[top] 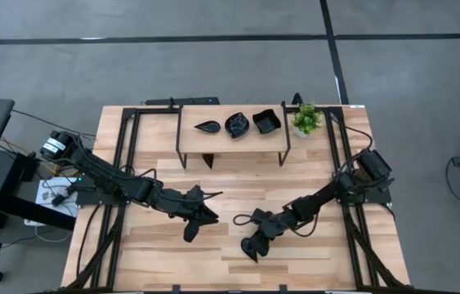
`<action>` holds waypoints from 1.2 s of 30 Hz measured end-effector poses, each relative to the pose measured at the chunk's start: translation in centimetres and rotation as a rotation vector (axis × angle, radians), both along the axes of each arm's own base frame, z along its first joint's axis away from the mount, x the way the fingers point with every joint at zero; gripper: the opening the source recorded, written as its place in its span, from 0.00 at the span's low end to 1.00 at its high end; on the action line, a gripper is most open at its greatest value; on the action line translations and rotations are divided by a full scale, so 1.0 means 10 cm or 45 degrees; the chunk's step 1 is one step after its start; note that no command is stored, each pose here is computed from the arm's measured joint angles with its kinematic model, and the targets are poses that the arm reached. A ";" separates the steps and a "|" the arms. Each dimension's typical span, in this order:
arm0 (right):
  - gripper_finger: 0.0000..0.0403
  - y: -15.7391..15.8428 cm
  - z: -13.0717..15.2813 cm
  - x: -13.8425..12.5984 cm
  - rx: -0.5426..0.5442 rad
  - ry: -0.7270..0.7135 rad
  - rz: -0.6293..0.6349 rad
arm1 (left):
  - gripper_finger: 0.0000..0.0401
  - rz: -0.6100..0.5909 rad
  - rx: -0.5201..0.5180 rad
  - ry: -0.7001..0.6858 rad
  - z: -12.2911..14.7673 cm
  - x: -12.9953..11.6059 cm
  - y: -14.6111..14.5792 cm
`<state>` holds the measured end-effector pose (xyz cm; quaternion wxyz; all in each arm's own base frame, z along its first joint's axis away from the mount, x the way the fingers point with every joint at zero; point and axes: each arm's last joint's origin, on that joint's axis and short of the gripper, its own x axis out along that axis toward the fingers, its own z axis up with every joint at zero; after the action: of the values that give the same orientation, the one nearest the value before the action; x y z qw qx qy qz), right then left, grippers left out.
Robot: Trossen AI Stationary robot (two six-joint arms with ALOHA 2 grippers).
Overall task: Pick & Place Mini shaped plates
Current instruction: Stack the black drop shaped plate on the black drop shaped plate on the shelf
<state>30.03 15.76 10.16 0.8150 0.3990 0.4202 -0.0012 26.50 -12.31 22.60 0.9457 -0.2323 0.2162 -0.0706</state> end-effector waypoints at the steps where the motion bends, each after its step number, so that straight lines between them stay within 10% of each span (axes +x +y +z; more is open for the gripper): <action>1: 0.31 0.00 0.01 0.00 0.001 0.001 0.002 | 0.19 0.000 0.000 0.000 0.00 0.00 0.00; 36: 0.11 -0.02 0.00 0.02 0.031 0.035 -0.044 | 0.19 0.000 0.001 0.000 0.00 0.00 0.00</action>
<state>30.20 15.52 10.15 0.8040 0.4162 0.4245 -0.0157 26.50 -12.30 22.60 0.9457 -0.2322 0.2163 -0.0705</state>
